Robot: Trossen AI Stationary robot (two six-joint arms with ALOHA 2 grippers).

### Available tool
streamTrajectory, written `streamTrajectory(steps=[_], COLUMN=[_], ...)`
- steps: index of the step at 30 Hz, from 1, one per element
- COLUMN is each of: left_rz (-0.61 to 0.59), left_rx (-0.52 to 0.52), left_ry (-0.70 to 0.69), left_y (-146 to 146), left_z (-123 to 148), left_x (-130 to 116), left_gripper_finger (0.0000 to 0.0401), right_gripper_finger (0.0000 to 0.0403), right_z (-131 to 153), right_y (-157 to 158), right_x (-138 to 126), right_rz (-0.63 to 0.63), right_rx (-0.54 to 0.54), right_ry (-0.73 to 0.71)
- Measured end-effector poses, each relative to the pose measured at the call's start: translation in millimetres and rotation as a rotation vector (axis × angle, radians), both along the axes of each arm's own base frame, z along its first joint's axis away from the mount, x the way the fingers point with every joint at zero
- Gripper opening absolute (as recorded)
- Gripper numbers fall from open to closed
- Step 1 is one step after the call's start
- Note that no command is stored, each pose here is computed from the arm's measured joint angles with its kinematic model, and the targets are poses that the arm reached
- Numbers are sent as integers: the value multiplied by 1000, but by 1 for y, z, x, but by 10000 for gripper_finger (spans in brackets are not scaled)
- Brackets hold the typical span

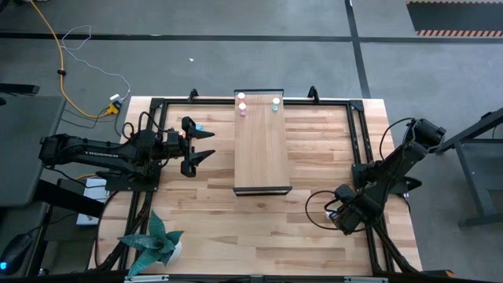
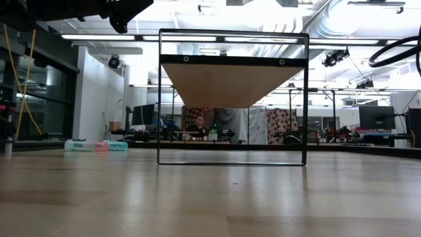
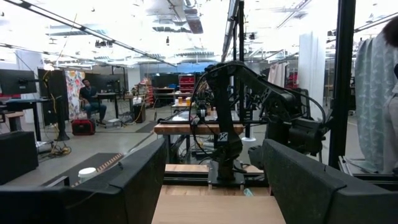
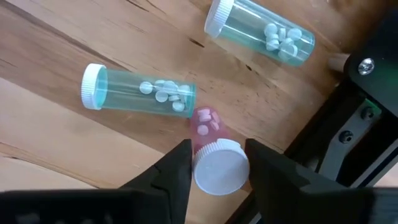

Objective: Pick and place medicine bottles onto shelf by color
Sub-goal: Put the transparent pink pill bottle on the shelf

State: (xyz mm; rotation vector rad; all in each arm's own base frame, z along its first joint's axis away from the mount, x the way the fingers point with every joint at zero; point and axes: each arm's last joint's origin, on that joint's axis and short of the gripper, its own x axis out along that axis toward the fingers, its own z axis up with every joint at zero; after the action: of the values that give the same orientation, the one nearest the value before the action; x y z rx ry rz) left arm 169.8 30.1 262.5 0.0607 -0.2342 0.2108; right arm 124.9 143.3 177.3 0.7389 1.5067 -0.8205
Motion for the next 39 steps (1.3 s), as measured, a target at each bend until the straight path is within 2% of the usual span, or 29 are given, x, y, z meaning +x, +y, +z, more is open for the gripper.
streamTrajectory(steps=[6, 12, 16, 20, 25, 29, 33, 39], left_rz=[0, 0, 0, 0, 0, 0, 0, 5], left_rx=[0, 1, 2, 2, 1, 1, 1, 1], left_ry=[0, -8, -8, -8, -8, -9, -9, -10], left_y=[0, 0, 0, 0, 0, 0, 0, 0], left_z=[0, 1, 1, 1, 1, 1, 1, 1], left_x=[0, 0, 0, 0, 0, 0, 0, 0], left_gripper_finger=[255, 255, 255, 255, 255, 255, 255, 255], right_gripper_finger=[129, 117, 114, 114, 113, 113, 113, 113], right_z=[4, 30, 53, 84, 137, 172, 194, 214], right_y=[-1, -3, -2, 2, 4, -14, -45, -107], right_x=[-1, -1, 2, 11, 24, 36, 58, 96], right_rz=[7, 25, 75, 168, 295, 351, 407, 452], right_rx=[19, 53, 75, 63, -43, -174, -305, -486], right_ry=[-13, -107, -214, -385, -657, -757, -756, -650])
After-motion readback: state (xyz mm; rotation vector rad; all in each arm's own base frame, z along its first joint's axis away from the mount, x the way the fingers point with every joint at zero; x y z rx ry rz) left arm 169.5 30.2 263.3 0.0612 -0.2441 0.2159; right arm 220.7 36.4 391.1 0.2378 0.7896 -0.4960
